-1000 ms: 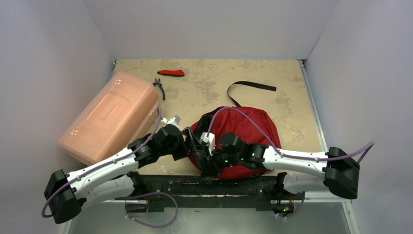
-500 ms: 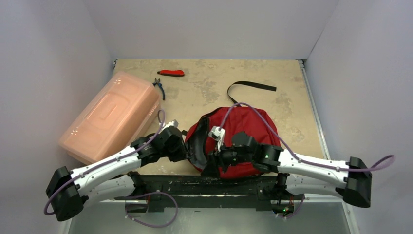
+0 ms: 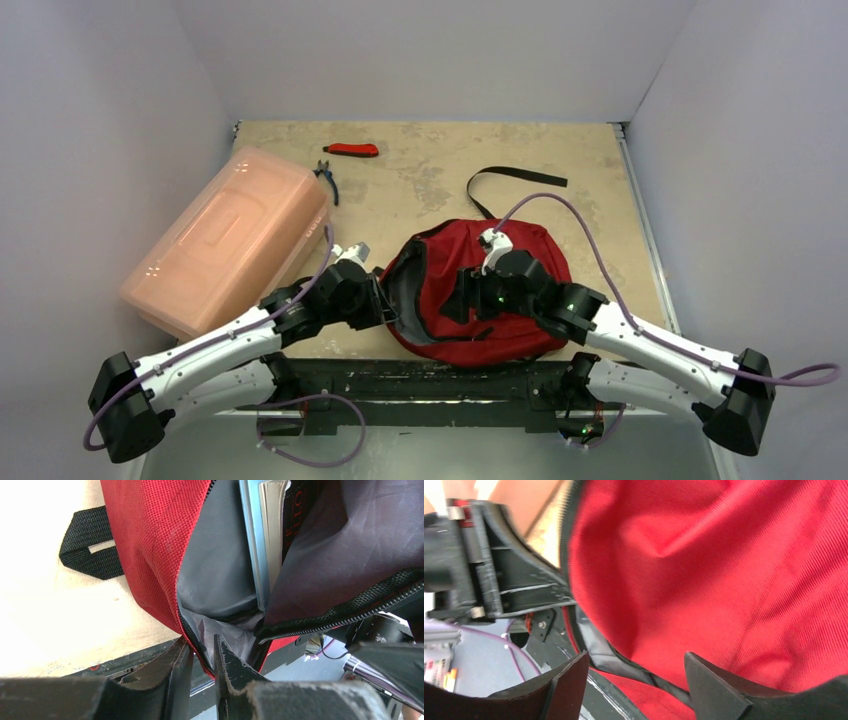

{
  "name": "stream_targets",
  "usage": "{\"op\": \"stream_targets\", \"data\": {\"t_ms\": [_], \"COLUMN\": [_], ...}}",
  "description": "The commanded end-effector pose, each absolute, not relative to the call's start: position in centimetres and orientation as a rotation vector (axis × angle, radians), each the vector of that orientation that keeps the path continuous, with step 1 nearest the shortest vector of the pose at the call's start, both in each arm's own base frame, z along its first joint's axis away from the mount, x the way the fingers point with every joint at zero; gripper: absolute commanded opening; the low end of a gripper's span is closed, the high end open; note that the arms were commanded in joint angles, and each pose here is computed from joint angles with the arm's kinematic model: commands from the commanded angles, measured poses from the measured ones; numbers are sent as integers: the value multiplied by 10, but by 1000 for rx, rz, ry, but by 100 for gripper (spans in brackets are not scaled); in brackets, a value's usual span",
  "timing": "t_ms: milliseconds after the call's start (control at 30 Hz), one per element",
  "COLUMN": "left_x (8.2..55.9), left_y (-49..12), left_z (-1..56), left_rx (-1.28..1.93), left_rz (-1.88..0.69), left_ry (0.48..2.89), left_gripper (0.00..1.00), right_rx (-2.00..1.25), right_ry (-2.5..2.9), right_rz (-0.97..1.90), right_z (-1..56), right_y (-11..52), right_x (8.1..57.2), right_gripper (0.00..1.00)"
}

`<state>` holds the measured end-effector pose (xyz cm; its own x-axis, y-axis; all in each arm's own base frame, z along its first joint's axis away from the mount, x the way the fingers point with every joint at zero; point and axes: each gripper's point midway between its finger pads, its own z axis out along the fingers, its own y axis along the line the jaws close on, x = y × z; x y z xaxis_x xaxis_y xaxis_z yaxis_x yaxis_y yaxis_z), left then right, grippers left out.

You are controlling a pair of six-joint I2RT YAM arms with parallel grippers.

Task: Pack the student bag
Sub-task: Zip the student bag at the center of the board.

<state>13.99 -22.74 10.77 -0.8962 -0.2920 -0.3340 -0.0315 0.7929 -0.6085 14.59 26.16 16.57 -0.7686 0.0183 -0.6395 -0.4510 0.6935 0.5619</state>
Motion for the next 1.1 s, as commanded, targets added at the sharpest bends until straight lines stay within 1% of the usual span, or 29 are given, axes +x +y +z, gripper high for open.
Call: {"op": "stream_targets", "data": {"t_ms": [0, 33, 133, 200, 267, 333, 467, 600, 667, 733, 867, 967, 1067], "left_x": [143, 142, 142, 143, 142, 142, 141, 140, 139, 140, 141, 140, 139], "left_y": [-238, -238, -237, -238, -239, -239, -239, -239, -240, -242, -244, -244, -243], "left_z": [122, 122, 123, 122, 121, 120, 120, 121, 122, 123, 124, 123, 123], "left_rx": [-157, -145, -126, -121, -117, -117, -111, -106, -108, -105, -102, -103, -104], "left_rz": [-936, -938, -936, -937, -939, -942, -951, -956, -966, -978, -983, -987, -988], "left_ry": [2520, 2516, 2509, 2510, 2514, 2516, 2513, 2511, 2508, 2504, 2504, 2503, 2503], "left_gripper": [20, 21, 21, 21, 21, 21, 22, 22, 22, 22, 22, 22, 22], "right_rx": [-118, -79, 68, 133, 180, 236, 237, 292, 317, 347, 399, 429, 450], "right_ry": [2436, 2471, 2538, 2553, 2562, 2583, 2556, 2595, 2589, 2576, 2546, 2531, 2538], "right_rz": [767, 759, 725, 720, 724, 708, 792, 721, 695, 677, 647, 650, 662], "right_z": [158, 155, 147, 146, 141, 130, 122, 103, 96, 92, 91, 88, 83], "right_y": [232, 227, 206, 194, 185, 178, 191, 193, 191, 189, 186, 187, 189], "right_x": [150, 144, 130, 122, 115, 109, 113, 118, 122, 125, 132, 135, 135], "right_gripper": [67, 65, 63, 57, 55, 54, 53, 38, 35, 34, 35, 41, 44]}}
